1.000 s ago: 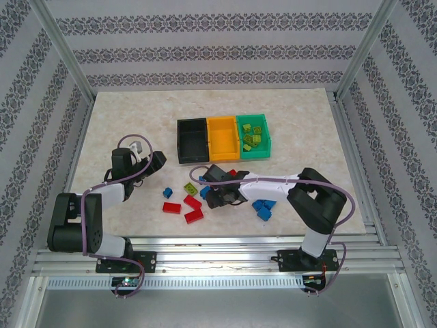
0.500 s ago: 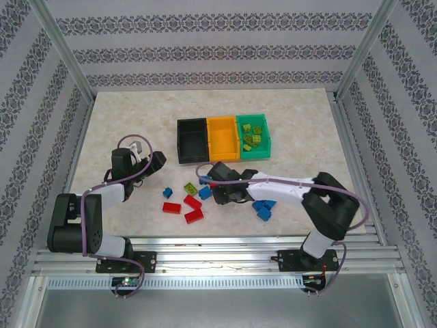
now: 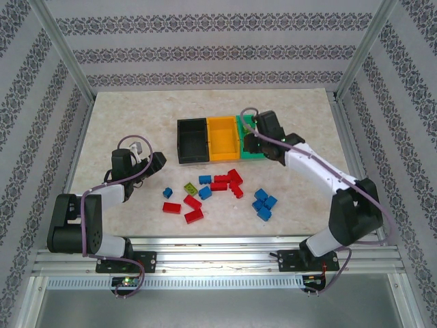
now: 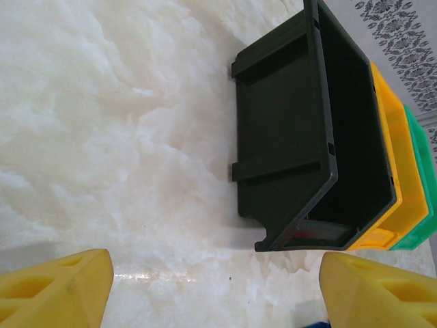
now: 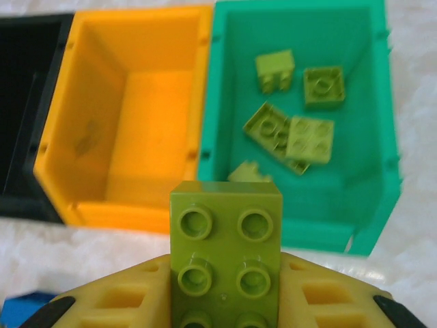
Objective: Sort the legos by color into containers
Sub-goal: Place the lego in the container.
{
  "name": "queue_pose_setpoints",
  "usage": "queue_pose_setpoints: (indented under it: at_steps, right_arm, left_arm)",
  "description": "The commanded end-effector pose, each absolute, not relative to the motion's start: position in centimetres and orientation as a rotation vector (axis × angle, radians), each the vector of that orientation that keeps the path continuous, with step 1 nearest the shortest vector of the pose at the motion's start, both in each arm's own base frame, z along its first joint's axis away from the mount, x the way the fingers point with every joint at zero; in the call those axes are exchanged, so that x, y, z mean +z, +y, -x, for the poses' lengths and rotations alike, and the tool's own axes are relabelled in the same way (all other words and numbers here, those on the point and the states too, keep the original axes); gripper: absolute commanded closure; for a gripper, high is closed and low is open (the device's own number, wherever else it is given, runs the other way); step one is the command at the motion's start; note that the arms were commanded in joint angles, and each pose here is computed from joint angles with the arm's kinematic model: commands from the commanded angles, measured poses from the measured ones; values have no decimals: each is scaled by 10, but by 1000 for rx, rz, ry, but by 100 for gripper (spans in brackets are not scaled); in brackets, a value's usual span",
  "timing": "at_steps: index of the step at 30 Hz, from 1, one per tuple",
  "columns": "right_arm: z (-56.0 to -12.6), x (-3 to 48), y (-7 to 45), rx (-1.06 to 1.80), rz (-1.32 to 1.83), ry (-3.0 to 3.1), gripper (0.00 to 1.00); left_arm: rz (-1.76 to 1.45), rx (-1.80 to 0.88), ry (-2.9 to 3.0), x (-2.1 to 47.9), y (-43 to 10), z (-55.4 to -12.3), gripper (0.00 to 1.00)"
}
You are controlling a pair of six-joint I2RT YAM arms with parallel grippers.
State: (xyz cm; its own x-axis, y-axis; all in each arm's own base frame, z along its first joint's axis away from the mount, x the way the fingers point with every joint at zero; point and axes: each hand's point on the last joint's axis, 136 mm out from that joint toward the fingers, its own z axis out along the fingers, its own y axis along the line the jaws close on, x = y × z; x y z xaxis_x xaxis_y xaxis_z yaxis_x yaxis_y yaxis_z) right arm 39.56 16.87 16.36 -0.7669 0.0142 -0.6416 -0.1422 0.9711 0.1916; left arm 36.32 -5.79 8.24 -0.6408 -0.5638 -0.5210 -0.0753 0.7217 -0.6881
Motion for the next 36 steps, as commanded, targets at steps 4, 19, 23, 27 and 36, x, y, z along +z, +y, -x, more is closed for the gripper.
queue_pose_setpoints:
  at_steps: [4,19,23,27,36]
  right_arm:
    - [-433,147,167,344,116,2471,66]
    - [-462,111,174,357,120,2553,49]
    - [-451,123,172,352,131,2532,48]
    - [-430,135,170,338,161,2511,48]
    - [-363,132,166,413,178,2464,48]
  left_arm:
    - [468,-825,2144,86,-56,-364,21]
    - [466,-818,2146,87,-56,-364,20]
    - [465,-819,2146,88,-56,-364,20]
    - [466,-815,2145,88,-55,-364,21]
    - [480,-835,2145,89,-57,-363,21]
